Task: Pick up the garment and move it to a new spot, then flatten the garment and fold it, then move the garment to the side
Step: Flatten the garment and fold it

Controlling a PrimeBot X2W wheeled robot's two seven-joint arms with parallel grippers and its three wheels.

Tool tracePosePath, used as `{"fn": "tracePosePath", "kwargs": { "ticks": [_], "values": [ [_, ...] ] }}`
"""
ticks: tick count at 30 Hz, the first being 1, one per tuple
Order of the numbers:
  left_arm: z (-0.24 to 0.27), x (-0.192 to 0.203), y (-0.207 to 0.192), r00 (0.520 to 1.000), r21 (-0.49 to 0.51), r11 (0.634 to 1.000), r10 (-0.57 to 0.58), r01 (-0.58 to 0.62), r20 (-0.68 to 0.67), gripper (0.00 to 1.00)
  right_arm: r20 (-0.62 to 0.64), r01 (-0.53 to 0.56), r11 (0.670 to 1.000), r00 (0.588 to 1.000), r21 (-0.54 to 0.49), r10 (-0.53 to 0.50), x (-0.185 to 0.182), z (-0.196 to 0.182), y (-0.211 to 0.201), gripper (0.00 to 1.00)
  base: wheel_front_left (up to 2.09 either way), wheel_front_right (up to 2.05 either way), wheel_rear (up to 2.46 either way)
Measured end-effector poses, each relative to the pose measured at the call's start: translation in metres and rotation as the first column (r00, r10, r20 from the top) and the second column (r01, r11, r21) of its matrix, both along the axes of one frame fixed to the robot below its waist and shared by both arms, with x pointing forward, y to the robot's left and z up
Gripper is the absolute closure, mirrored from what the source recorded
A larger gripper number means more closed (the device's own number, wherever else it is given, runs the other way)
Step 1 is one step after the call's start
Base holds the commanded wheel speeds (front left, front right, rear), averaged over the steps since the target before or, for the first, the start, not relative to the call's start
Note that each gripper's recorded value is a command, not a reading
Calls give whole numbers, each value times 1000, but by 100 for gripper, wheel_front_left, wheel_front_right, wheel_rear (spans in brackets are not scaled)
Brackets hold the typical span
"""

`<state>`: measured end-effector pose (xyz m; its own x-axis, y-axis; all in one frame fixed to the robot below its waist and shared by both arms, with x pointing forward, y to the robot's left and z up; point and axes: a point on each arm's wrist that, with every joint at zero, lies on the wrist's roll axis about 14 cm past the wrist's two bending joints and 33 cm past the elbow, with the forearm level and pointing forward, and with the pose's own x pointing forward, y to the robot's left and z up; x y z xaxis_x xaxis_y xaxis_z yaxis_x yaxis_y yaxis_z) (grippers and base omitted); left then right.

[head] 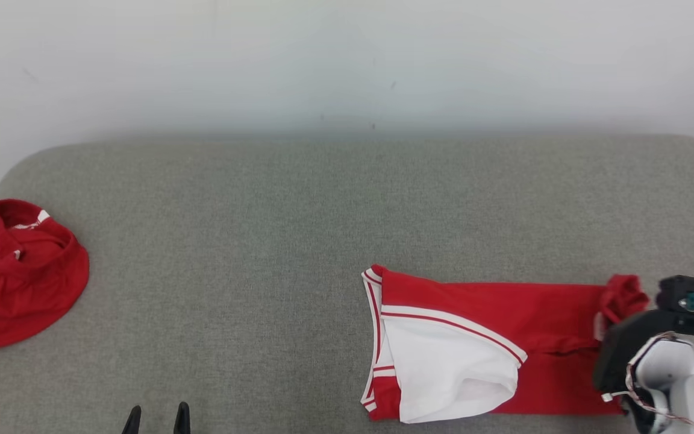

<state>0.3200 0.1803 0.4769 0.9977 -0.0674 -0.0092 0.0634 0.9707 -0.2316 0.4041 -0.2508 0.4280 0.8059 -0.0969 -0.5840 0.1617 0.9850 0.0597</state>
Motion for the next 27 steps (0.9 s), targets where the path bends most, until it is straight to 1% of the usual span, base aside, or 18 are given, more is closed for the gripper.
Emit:
{"fn": "tracePosePath", "kwargs": {
  "ticks": [3, 5, 8, 12, 16, 19, 24, 27],
  "values": [
    [3, -5, 0, 1000, -3, 1000, 3, -3, 12, 0, 35, -97, 995, 995, 35, 96, 1, 13, 34, 100, 0, 0, 0],
    [6, -8, 1, 1000, -5, 1000, 6, -6, 24, 0, 51, -167, 984, 985, 58, 164, 0, 19, 59, 100, 0, 0, 0],
    [10, -10, 3, 999, -6, 1000, 14, -14, 37, 0, 82, -261, 962, 964, 81, 255, 1, 29, 93, 100, 0, 0, 0],
    [11, -13, 6, 999, -9, 1000, 28, -27, 42, 0, 82, -373, 922, 927, 105, 366, -1, 32, 134, 100, 0, 0, 0],
    [11, -15, 9, 998, -14, 999, 41, -40, 40, 0, 71, -448, 886, 894, 122, 443, -1, 30, 163, 100, 0, 0, 0],
    [9, -17, 10, 998, -19, 999, 49, -48, 33, 0, 58, -482, 866, 876, 135, 479, 1, 26, 178, 100, 0, 0, 0],
    [6, -22, 13, 997, -26, 997, 68, -67, 22, 0, 47, -543, 823, 838, 166, 544, 4, 21, 206, 100, 0, 0, 0],
    [4, -26, 18, 996, -27, 996, 89, -88, 16, 0, 33, -568, 804, 820, 177, 572, 5, 15, 219, 100, 0, 0, 0]
  ]
}}
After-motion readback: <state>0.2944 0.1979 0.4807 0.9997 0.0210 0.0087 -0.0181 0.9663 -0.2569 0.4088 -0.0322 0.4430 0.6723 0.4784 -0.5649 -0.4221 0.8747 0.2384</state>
